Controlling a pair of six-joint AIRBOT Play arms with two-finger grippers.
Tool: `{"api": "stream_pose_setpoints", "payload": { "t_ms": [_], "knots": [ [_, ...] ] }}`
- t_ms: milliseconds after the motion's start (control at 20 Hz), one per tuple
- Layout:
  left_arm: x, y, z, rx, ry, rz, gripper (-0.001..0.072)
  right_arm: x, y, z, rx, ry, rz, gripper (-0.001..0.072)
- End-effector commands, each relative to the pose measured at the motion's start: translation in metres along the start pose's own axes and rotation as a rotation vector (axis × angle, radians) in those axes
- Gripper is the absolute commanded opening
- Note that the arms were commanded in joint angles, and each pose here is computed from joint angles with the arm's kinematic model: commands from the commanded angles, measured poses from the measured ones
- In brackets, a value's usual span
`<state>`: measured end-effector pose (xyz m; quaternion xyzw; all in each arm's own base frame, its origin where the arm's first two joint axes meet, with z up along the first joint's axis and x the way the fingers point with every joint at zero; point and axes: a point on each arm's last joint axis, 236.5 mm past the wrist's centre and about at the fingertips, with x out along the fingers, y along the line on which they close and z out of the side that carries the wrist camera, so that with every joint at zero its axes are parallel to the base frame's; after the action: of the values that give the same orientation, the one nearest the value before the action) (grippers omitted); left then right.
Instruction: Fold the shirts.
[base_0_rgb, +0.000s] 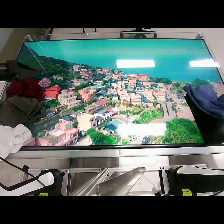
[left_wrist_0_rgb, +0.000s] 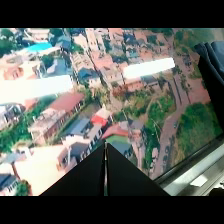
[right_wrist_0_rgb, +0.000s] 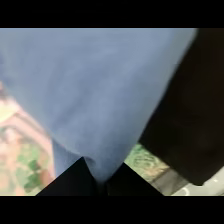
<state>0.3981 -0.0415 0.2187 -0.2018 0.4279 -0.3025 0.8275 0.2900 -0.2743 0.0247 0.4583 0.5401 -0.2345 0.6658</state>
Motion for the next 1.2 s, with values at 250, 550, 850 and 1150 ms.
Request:
{"api": "stream_pose_setpoints", "payload": {
  "t_ms": [250, 550, 850, 1150],
  "knots": [
    [0.0, 0.0, -0.001, -0.002, 0.003, -0.001, 0.0021, 0.053, -0.066, -0.018, 0.057, 0.029, -0.183, 0.0056],
    [0.001, 0.001, -0.001, -0.003, 0.005, -0.002, 0.0022, 0.025, -0.069, -0.027, 0.118, -0.002, -0.231, 0.0652],
    [0.001, 0.002, -0.002, -0.005, 0.011, -0.004, 0.0021, 0.005, -0.05, -0.025, 0.131, -0.072, -0.178, 0.0652],
    [0.005, -0.02, -0.002, 0.021, 0.012, -0.019, 0.0011, -0.045, 0.101, -0.033, -0.125, -0.171, 0.4, 0.0652]
  ]
}}
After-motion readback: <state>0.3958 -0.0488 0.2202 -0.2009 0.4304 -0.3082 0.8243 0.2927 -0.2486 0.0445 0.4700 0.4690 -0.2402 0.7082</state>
